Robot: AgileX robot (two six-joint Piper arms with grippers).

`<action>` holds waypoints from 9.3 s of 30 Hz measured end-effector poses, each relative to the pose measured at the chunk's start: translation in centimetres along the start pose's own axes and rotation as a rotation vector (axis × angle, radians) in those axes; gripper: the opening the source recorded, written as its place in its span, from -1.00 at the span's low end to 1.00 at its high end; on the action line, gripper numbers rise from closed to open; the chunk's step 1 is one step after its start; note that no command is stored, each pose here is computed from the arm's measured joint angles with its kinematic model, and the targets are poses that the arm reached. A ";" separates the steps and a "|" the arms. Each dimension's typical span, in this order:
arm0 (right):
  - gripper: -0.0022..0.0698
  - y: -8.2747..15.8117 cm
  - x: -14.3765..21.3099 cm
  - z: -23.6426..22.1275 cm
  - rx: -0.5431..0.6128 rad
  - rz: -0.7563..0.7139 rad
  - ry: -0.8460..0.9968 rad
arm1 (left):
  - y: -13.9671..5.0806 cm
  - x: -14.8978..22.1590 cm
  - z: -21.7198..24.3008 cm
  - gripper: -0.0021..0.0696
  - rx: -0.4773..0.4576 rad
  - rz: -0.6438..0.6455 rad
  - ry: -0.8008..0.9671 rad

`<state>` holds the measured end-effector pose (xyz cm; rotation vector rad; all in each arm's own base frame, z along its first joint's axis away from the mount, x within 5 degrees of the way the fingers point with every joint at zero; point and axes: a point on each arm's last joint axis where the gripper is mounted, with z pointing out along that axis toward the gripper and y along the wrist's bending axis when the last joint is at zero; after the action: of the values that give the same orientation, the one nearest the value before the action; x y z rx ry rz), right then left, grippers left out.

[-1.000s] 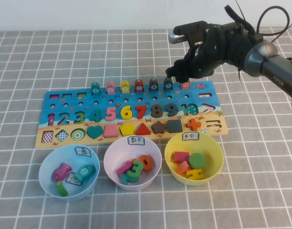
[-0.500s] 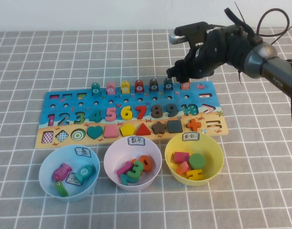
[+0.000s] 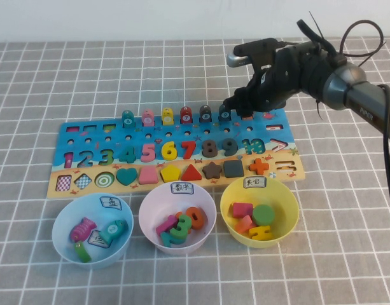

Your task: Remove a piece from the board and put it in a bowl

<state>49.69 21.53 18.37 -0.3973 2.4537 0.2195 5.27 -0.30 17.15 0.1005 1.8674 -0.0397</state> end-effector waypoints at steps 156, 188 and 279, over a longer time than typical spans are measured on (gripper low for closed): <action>-0.07 26.1 7.9 -15.0 -0.307 -0.301 0.324 | 0.0 0.0 0.0 -0.94 0.000 0.000 0.000; -0.98 8.3 21.3 -35.1 -0.248 -0.414 0.147 | 0.0 0.0 0.0 -0.94 0.000 0.000 0.000; -0.99 -4.3 38.9 -29.4 0.156 0.055 -0.606 | 0.0 0.0 0.0 -0.94 0.000 0.000 0.000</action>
<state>5.15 1.23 17.14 -0.1612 1.8693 0.1423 5.27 -0.30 17.15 0.1005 1.8674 -0.0397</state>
